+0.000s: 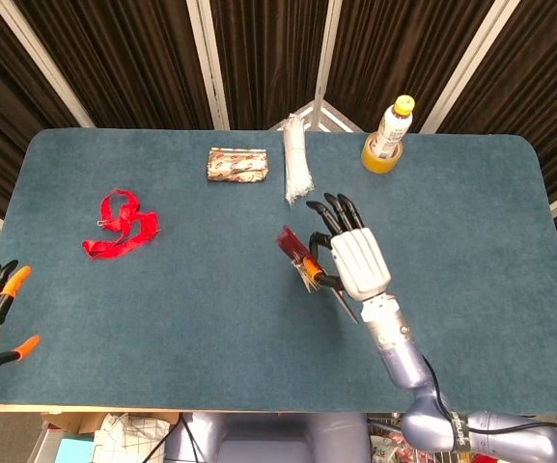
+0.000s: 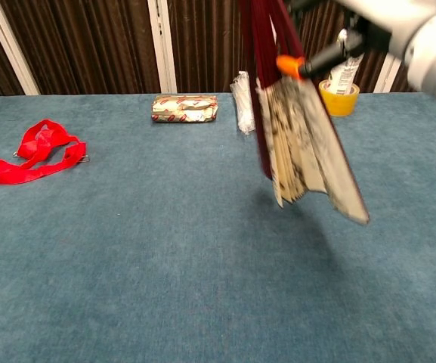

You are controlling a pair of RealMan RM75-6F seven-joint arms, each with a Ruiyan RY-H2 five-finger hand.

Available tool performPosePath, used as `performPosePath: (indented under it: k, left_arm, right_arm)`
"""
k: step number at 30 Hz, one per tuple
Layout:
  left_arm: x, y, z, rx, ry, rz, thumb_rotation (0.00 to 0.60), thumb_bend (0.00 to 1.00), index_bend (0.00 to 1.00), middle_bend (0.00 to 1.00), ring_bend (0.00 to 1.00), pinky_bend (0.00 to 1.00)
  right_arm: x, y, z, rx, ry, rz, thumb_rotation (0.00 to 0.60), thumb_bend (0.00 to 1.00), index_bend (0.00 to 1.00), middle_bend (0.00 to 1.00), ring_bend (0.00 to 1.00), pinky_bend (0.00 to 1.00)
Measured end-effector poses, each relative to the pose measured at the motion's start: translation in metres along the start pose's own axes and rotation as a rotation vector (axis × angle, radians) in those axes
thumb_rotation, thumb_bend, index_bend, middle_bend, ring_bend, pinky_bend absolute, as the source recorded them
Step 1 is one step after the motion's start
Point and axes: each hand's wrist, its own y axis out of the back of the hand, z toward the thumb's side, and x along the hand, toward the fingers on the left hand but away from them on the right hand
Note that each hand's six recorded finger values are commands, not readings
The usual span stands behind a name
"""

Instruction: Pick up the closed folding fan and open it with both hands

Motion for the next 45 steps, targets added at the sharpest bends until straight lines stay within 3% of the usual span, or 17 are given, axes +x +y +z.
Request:
performPosePath:
  k: [4,12,22,25,34,45]
  left_arm:
    - [0.025,0.011,0.017,-0.016,-0.036,0.022,0.600,0.17,0.01,0.00,0.00,0.00]
    - [0.084,0.023,0.057,-0.029,-0.108,0.032,0.600,0.20,0.04,0.00,0.00,0.00]
    - [0.149,0.015,0.112,-0.060,-0.218,-0.057,0.600,0.20,0.07,0.00,0.00,0.00]
    - [0.165,0.012,0.128,-0.074,-0.241,-0.080,0.600,0.25,0.11,0.00,0.00,0.00]
    - [0.191,0.000,0.168,-0.133,-0.277,-0.139,0.600,0.42,0.21,0.05,0.00,0.01]
    - [0.200,-0.016,0.219,-0.223,-0.348,-0.275,0.600,0.42,0.26,0.06,0.00,0.01]
  right_arm:
    - [-0.011,0.014,0.014,-0.033,-0.010,-0.010,0.600,0.40,0.70,0.18,0.00,0.00]
    - [-0.023,0.027,0.037,-0.051,0.012,0.000,0.600,0.39,0.72,0.18,0.00,0.00]
    - [-0.028,0.023,0.054,-0.104,0.046,0.065,0.600,0.40,0.72,0.18,0.00,0.00]
    - [-0.031,0.024,0.062,-0.116,0.063,0.071,0.600,0.40,0.72,0.18,0.00,0.00]
    - [-0.036,0.027,0.080,-0.148,0.089,0.084,0.600,0.40,0.73,0.18,0.00,0.00]
    - [-0.036,0.031,0.079,-0.173,0.068,0.090,0.600,0.39,0.73,0.18,0.00,0.00]
